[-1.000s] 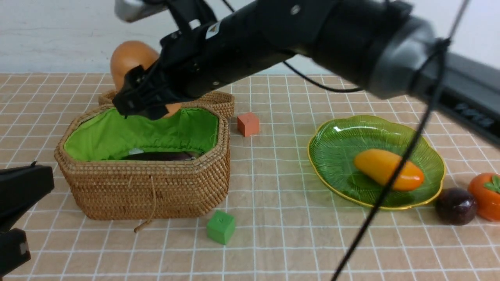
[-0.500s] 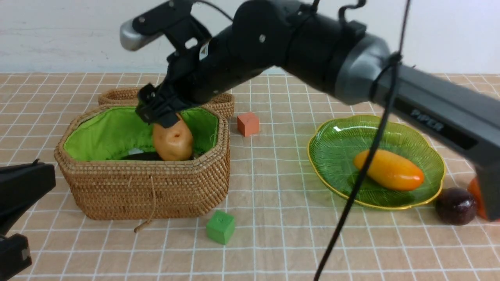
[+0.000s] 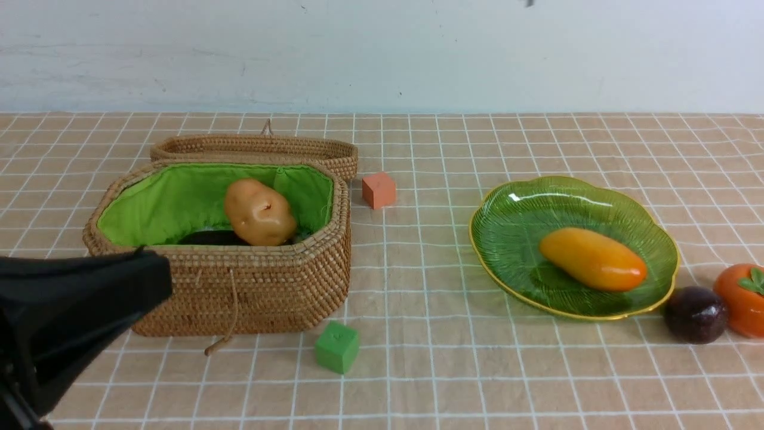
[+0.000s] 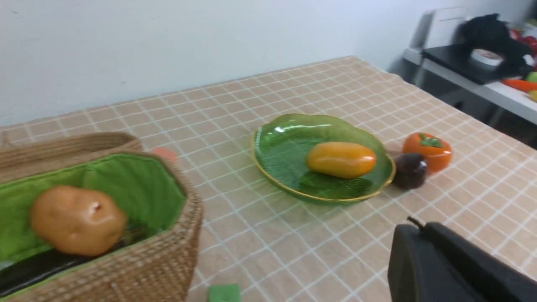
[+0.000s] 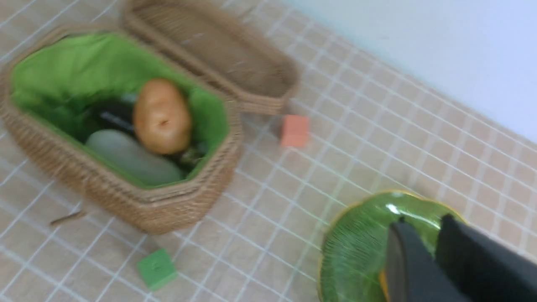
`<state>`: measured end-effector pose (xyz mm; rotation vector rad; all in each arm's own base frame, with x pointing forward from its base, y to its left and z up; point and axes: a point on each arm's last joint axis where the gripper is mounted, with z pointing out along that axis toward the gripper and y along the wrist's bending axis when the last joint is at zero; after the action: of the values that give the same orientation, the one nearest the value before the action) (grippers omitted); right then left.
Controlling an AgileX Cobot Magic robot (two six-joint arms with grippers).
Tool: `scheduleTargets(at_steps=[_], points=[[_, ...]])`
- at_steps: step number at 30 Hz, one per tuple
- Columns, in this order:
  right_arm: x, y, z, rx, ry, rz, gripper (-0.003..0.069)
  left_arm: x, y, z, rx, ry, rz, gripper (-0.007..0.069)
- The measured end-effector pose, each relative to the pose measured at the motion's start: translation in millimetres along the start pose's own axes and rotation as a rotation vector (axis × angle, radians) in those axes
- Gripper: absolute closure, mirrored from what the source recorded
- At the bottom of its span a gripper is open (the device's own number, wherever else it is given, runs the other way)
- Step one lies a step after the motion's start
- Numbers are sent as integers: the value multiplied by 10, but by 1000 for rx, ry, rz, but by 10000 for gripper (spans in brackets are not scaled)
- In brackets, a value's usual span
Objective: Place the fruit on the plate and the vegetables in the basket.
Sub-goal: Grab a tomato with your right arm and place it on the plate on the right.
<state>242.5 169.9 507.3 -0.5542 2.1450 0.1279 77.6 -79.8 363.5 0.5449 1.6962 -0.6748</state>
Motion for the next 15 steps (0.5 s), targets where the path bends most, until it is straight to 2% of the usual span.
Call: scheduleTargets(at_steps=[3,5,6,7,8,9,10,11,12,13,14,15], points=[[313,-308,-162,82,50,134,620,14,-47,-1,52,15,27,638],[656,-536,-131,172,139,228,596,29,-67,0,74,31,36,638],[947,-746,-100,259,213,310,561,37,-81,4,89,39,47,638],[984,-741,-89,260,224,312,554,38,-83,4,91,40,48,638],[1326,-959,-7,349,326,398,495,43,-95,2,105,45,62,638],[1365,-980,7,357,337,406,478,45,-96,2,106,46,59,638],[1644,-1102,139,379,420,476,413,47,-103,1,114,49,67,638],[1679,-1147,154,387,422,491,403,47,-104,1,115,49,70,638],[1910,-1270,334,367,475,569,314,49,-106,1,118,50,75,638],[1935,-1314,348,370,471,581,305,49,-106,1,118,50,76,638],[2095,-1489,519,347,487,667,216,49,-108,0,120,50,72,638],[2123,-1525,530,345,486,692,216,49,-108,0,120,50,72,638]])
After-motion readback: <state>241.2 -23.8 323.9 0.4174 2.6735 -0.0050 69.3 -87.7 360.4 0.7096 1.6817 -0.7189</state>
